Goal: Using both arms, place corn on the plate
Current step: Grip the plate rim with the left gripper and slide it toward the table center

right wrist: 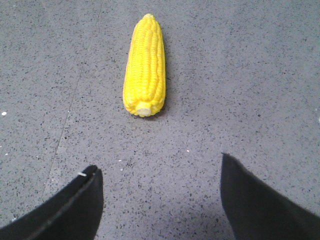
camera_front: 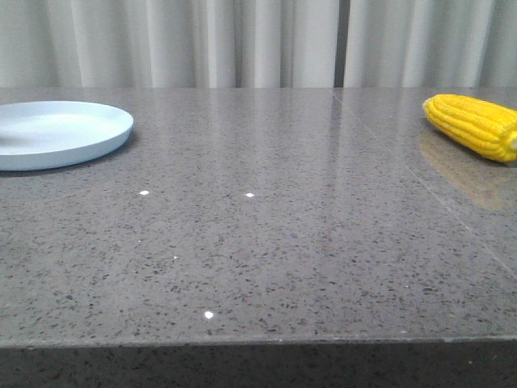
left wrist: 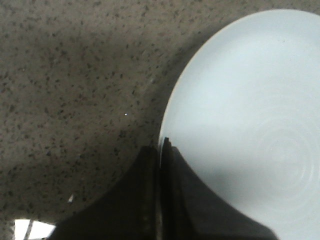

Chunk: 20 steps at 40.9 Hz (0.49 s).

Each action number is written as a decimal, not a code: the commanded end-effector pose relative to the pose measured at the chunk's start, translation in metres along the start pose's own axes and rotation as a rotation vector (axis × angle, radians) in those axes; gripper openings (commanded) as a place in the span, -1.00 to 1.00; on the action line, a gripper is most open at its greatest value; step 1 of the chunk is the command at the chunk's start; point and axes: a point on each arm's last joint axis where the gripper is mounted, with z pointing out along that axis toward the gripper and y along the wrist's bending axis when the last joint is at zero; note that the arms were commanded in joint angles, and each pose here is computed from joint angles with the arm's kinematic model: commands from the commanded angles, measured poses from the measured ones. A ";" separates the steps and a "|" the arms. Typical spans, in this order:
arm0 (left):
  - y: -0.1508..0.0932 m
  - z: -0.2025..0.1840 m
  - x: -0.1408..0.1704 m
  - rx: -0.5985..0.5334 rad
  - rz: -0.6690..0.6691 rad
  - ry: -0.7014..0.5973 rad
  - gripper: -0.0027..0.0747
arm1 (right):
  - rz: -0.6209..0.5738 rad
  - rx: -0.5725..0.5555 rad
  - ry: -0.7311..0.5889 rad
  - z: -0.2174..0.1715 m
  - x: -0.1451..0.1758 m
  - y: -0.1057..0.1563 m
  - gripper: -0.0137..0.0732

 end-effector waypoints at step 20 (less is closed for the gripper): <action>-0.161 -0.043 -0.044 0.342 0.269 -0.168 -0.98 | -0.009 -0.003 -0.094 -0.005 -0.015 0.001 0.51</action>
